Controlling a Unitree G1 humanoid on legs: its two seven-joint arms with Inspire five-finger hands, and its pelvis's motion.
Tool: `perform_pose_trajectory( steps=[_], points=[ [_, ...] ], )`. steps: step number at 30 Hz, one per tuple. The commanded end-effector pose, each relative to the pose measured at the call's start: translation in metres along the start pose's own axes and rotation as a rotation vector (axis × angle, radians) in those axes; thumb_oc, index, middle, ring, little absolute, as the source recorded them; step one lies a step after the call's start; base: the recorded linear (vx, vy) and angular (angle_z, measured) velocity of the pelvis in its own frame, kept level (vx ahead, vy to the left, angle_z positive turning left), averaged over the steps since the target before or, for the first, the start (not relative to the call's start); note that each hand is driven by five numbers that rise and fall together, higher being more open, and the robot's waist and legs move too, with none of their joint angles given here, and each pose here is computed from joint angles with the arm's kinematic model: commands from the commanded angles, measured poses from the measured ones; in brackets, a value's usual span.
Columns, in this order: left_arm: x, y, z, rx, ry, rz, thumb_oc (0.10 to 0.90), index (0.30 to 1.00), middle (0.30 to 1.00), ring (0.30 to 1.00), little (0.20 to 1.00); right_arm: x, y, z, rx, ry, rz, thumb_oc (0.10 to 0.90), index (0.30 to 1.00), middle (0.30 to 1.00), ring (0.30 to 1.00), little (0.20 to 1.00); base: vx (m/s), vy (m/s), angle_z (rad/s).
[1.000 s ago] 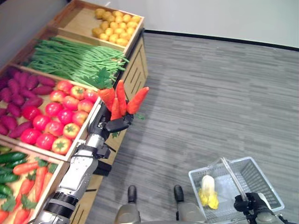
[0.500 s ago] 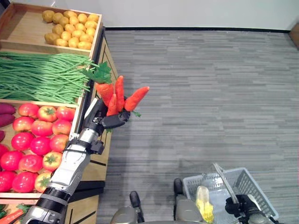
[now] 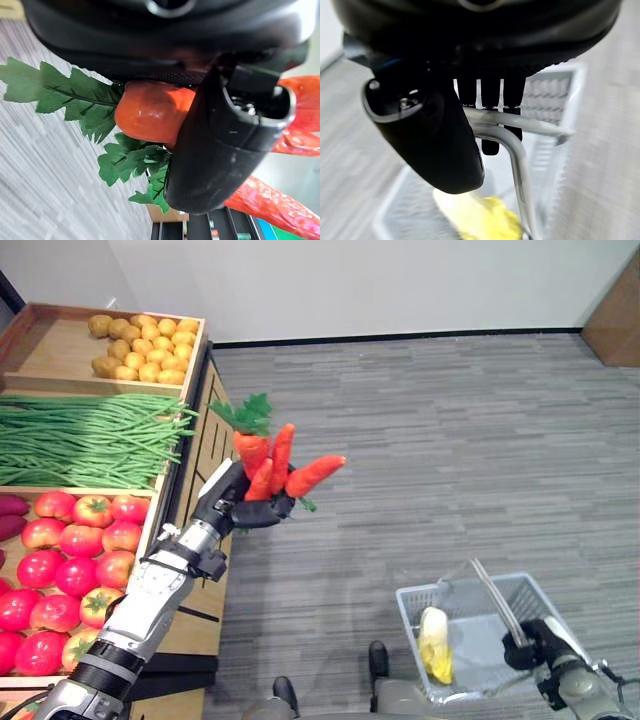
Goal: Get the vegetables into the basket
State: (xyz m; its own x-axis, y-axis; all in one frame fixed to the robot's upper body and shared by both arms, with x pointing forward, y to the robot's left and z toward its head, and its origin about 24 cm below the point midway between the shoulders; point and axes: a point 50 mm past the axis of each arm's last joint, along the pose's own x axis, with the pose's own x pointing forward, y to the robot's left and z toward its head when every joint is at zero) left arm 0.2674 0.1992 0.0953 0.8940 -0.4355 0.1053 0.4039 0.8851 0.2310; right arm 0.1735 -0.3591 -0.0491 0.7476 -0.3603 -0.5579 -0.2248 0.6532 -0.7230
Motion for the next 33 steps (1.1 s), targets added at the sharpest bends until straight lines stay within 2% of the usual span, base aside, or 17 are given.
perform_pose_trajectory(
  steps=[1,5,8,13,18,22,33],
  points=[
    [0.027,-0.003,0.058,0.054,-0.275,-0.106,0.4,0.3,0.3,0.3,0.3,0.011,-0.073,0.041,-0.075,-0.154,-0.215,0.4,0.3,0.3,0.3,0.3,0.0,-0.036,-0.11],
    [0.036,-0.016,0.068,0.118,-0.285,-0.232,0.4,0.3,0.3,0.3,0.3,0.014,-0.097,0.084,-0.175,-0.289,-0.265,0.4,0.3,0.3,0.3,0.3,0.0,-0.042,-0.04],
    [0.04,-0.023,0.076,0.162,-0.304,-0.291,0.4,0.3,0.3,0.3,0.3,0.015,-0.106,0.097,-0.222,-0.318,-0.281,0.4,0.3,0.3,0.3,0.3,0.01,-0.013,-0.02],
    [0.053,-0.044,0.09,0.264,-0.355,-0.413,0.4,0.3,0.3,0.3,0.3,0.016,-0.129,0.13,-0.414,-0.368,-0.324,0.4,0.3,0.3,0.3,0.3,0.01,-0.01,-0.02],
    [0.06,-0.059,0.1,0.318,-0.396,-0.492,0.4,0.3,0.3,0.3,0.3,0.018,-0.137,0.16,-0.474,-0.416,-0.354,0.4,0.3,0.3,0.3,0.3,0.0,0.0,0.0],
    [0.065,-0.077,0.111,0.33,-0.454,-0.552,0.4,0.3,0.3,0.3,0.3,0.013,-0.142,0.201,-0.468,-0.525,-0.397,0.4,0.3,0.3,0.3,0.3,0.0,0.0,0.0],
    [0.061,-0.11,0.107,0.326,-0.471,-0.692,0.4,0.3,0.3,0.3,0.3,0.0,-0.134,0.262,-0.365,-0.725,-0.405,0.4,0.3,0.3,0.3,0.3,0.0,0.0,0.0]
  ],
)
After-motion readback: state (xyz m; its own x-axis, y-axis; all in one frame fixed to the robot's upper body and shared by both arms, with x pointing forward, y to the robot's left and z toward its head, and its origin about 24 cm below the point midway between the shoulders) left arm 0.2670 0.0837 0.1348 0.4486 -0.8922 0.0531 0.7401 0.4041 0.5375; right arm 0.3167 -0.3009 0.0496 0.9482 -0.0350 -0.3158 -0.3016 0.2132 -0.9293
